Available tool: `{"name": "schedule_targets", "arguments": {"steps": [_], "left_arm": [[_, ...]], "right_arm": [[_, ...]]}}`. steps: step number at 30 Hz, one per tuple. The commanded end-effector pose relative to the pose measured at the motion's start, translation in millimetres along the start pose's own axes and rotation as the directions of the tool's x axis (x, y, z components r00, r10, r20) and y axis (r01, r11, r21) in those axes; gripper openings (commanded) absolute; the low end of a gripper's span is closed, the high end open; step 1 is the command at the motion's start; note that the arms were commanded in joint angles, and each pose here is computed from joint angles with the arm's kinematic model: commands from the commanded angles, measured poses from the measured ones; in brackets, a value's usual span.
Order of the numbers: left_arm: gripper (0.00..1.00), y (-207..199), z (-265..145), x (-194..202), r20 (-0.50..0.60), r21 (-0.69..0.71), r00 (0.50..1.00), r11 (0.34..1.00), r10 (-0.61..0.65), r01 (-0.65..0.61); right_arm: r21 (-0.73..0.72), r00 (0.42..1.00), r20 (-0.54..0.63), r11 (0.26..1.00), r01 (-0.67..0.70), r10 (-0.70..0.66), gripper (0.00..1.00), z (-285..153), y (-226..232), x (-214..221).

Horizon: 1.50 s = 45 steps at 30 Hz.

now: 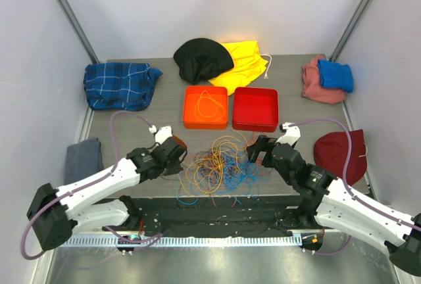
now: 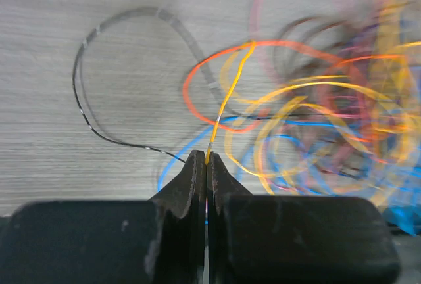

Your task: Untangle the cables

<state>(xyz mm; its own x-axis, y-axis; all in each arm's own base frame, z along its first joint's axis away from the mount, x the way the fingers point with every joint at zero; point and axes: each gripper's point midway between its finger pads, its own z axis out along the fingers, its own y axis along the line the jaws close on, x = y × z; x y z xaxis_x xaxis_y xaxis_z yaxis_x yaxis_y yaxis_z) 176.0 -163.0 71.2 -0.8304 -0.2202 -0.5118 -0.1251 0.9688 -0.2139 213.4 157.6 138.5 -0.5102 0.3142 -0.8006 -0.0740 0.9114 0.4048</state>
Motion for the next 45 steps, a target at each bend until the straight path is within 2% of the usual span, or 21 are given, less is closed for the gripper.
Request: {"name": "schedule_targets", "arguments": {"steps": [1, 2, 5, 9, 13, 20, 24, 25, 28, 32, 37, 41, 45], "left_arm": [[0.00, -12.1, -65.3, -65.6, 0.218, 0.020, 0.976, 0.999, 0.025, -0.030], [0.00, -20.6, -91.4, -92.0, 0.291, 0.055, 0.957, 0.998, -0.005, -0.012], [0.00, -25.4, -129.1, -124.7, 0.384, 0.083, 0.923, 0.996, 0.004, -0.038], [0.00, -59.3, -184.3, -176.7, 0.506, 0.197, 0.862, 0.977, -0.034, -0.077], [0.00, -83.7, -213.3, -214.6, 0.595, 0.193, 0.804, 0.970, 0.006, -0.149], [0.00, -107.6, -264.0, -277.5, 0.735, 0.148, 0.678, 0.974, 0.009, -0.173], [0.00, -120.3, -287.2, -299.6, 0.775, 0.154, 0.632, 0.970, -0.002, -0.186], [0.00, -122.5, -292.5, -303.7, 0.782, 0.159, 0.624, 0.969, -0.009, -0.186], [0.00, -131.6, -309.2, -318.0, 0.803, 0.168, 0.596, 0.966, -0.020, -0.195], [0.00, -142.0, -335.5, -336.3, 0.831, 0.195, 0.554, 0.959, -0.049, -0.207], [0.00, -153.4, -369.7, -359.2, 0.871, 0.234, 0.481, 0.947, -0.103, -0.221], [0.00, -159.9, -385.8, -374.3, 0.906, 0.226, 0.408, 0.947, -0.117, -0.230], [0.00, -160.6, -400.0, -385.0, 0.923, 0.226, 0.359, 0.949, -0.137, -0.220]], "right_arm": [[-0.018, 0.999, 0.027, 1.000, -0.021, 0.022, 0.99, 1.9, 8.9, -9.4], [-0.023, 0.999, 0.032, 0.999, -0.024, 0.025, 0.99, 2.0, 10.6, -10.9], [-0.037, 0.999, 0.032, 0.999, -0.028, 0.029, 0.99, 3.1, 15.1, -12.2], [-0.052, 0.999, 0.024, 0.998, -0.028, 0.029, 0.99, 3.2, 20.2, -13.5], [-0.069, 0.999, 0.025, 0.997, -0.036, 0.038, 0.98, 0.8, 25.4, -17.2], [-0.081, 0.998, 0.049, 0.996, -0.041, 0.045, 0.98, -10.0, 24.8, -27.8], [-0.173, 1.000, 0.030, 0.985, -0.003, 0.008, 0.98, -13.5, 42.0, -27.3], [-0.274, 1.000, 0.002, 0.962, 0.007, -0.007, 0.98, -18.0, 62.0, -24.1], [-0.347, 0.997, -0.050, 0.937, 0.036, -0.057, 0.99, -16.0, 80.2, -11.8], [-0.324, 0.980, -0.138, 0.942, 0.092, -0.143, 0.99, -2.4, 81.5, 15.7], [-0.358, 0.981, -0.135, 0.930, 0.082, -0.138, 0.99, -1.6, 90.7, 24.4], [-0.356, 0.981, -0.137, 0.931, 0.083, -0.140, 0.99, -1.7, 90.3, 25.1], [-0.382, 0.981, -0.134, 0.921, 0.080, -0.141, 0.99, -7.8, 92.5, 23.5]]}}
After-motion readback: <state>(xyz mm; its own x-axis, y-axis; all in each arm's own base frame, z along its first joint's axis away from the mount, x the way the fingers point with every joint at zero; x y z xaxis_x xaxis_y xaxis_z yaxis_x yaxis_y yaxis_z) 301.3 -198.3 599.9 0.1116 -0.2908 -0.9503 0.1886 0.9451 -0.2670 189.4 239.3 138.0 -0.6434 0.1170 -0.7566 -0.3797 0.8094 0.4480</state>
